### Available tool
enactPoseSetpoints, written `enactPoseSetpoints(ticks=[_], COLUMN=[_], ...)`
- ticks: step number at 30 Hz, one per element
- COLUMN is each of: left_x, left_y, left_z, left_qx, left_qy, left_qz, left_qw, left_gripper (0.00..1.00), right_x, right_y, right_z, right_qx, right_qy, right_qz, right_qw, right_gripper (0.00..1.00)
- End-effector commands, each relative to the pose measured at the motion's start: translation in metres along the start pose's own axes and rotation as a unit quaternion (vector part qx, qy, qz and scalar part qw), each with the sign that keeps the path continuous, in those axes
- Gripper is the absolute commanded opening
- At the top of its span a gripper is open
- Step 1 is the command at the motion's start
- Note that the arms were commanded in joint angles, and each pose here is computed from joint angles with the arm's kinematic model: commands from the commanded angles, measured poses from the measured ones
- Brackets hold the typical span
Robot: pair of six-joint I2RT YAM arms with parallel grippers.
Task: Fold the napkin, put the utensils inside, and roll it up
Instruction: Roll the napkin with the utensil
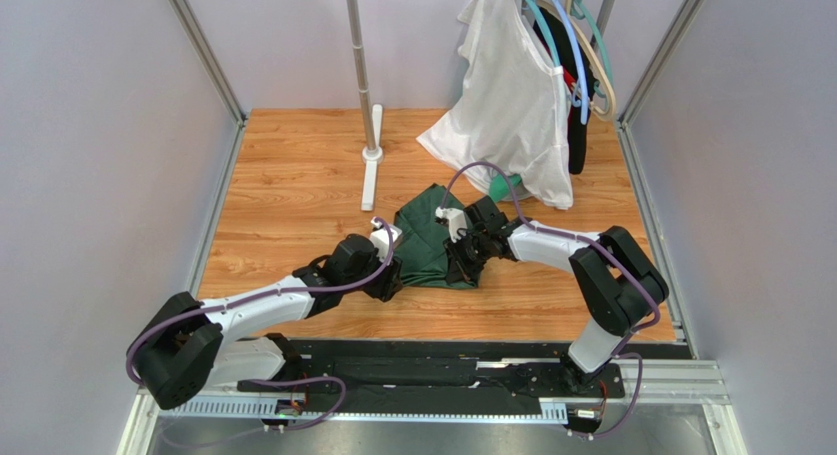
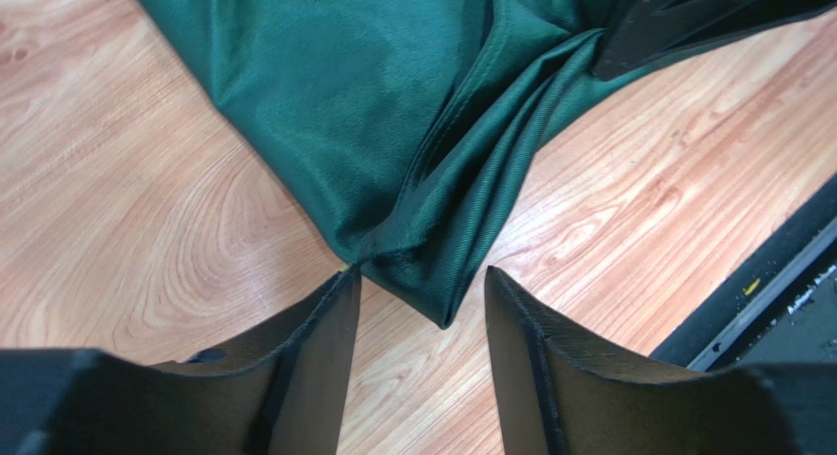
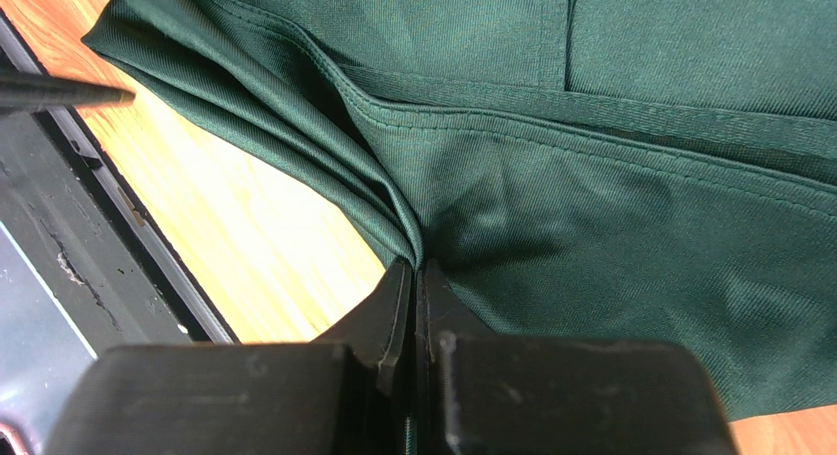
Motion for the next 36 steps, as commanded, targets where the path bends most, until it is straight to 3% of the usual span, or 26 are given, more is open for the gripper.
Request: enactPoseSetpoints(ticks=[1,4,16,19,20,21,29,36], left_x=[-0.002,-0.005,-0.012,-0.012,-0.014,-0.012,-0.019,-0.002], left_y=[0.005,0.007,0.008,0.011,0.014,0.014,0.027,0.038], left_z=[0.002,0.002,0.012,0.015,0.015,0.015,0.015,0.027], left_qx=[-0.023,-0.030,-0.023,-0.029,-0.040,-0.039,-0.073,-0.072], left_qy=[0.008,0.007,0.024,0.030,0.029,0.033,0.039,0.100], left_qz=[-0.011,-0.011,0.012,0.014,0.011,0.009,0.004,-0.024], left_qw=[1.000,0.999,0.999,0.999,0.999,0.999,0.997,0.992], left_gripper=[0.53,0.43,0.25,0.13,0.03,0.00,0.00,0.00], right_x=[-0.004,-0.004,-0.003,-0.002,-0.001,-0.001,-0.001,0.000], right_y=[-0.001,-0.001,-0.002,-0.002,-0.002,-0.002,-0.004,-0.006], right_z=[0.000,0.000,0.002,0.003,0.003,0.004,0.005,0.006], right_qx=[0.003,0.003,0.002,0.001,0.001,0.001,0.004,0.008], right_qy=[-0.003,-0.003,0.003,0.004,0.005,0.006,0.010,0.012], right_qz=[0.002,0.002,0.007,0.006,0.007,0.008,0.010,0.012], right_qw=[1.000,1.000,1.000,1.000,1.000,1.000,1.000,1.000], right_gripper=[0.00,0.00,0.00,0.00,0.00,0.00,0.00,0.00])
Point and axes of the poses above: each gripper's point midway between its finger pads, its own z axis out along the fingers, its own y axis along the line the jaws close on, x = y × z, the point moved 2 cm from there along -z, back along the fingers, and after that the axes turned 15 degrees about z, right-handed, at the moved point
